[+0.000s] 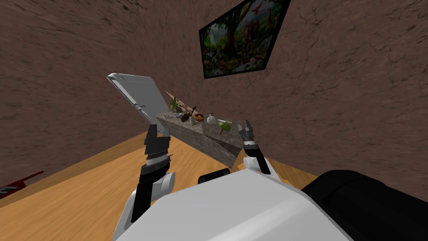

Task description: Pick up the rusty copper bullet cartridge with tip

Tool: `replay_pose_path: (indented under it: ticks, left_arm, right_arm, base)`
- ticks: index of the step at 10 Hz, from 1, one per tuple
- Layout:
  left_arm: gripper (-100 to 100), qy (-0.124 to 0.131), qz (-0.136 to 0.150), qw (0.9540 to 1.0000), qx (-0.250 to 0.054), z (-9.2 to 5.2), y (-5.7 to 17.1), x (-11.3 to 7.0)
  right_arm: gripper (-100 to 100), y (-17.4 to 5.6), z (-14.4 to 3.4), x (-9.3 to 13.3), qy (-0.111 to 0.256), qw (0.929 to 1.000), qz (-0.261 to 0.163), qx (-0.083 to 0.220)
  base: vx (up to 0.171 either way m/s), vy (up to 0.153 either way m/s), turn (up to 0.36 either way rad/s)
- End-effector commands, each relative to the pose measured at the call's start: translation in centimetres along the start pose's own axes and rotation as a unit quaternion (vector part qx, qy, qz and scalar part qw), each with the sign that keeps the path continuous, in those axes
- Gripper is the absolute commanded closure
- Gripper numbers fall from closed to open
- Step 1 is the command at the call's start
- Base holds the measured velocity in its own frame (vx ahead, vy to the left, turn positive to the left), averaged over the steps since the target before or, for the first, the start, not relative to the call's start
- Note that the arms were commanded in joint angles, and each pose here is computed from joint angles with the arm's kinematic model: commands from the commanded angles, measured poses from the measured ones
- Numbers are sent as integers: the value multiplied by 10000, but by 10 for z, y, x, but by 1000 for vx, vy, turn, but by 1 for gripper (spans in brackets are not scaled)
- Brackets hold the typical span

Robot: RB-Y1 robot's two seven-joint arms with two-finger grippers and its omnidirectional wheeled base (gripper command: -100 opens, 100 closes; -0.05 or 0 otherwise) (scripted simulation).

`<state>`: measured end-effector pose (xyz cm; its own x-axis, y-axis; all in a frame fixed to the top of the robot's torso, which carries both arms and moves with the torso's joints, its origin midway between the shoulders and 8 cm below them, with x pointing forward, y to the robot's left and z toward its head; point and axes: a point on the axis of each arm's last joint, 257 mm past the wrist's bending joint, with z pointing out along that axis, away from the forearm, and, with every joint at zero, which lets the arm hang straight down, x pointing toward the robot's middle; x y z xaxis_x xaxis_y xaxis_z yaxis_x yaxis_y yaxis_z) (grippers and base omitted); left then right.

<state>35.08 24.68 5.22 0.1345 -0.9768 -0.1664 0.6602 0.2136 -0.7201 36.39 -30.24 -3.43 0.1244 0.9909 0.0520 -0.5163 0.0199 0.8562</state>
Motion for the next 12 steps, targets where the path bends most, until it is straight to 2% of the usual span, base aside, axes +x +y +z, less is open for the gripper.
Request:
replay_pose_path:
  ticks: [1,4,6,8,10,11,12]
  left_arm:
    - [0,0,0,10000,0,0,0,0]
    - [0,-1,-1,10000,0,0,0,0]
    - [0,-1,-1,10000,0,0,0,0]
    - [0,-1,-1,10000,0,0,0,0]
    - [0,-1,-1,10000,0,0,0,0]
    - [0,-1,-1,10000,0,0,0,0]
    - [0,0,-1,10000,1,0,0,0]
  right_arm:
    - [-100,-8,-1,-3,135,9996,-189,166]
    - [-100,-26,-4,-12,321,9964,-562,540]
    - [-100,-42,-8,-23,439,9914,-875,872]
    - [-100,-60,-15,-38,554,9829,-1226,1256]
    - [-100,-79,-23,-56,647,9707,-1590,1683]
    - [-100,-79,-23,-55,672,9702,-1608,1683]
    - [-100,-88,-28,-66,727,9622,-1804,1909]
  base:
    - [18,49,-85]
    - [14,145,-89]
    - [27,181,-86]
    - [36,174,-96]
    - [52,187,-80]
    - [36,134,-23]
    - [17,130,-25]
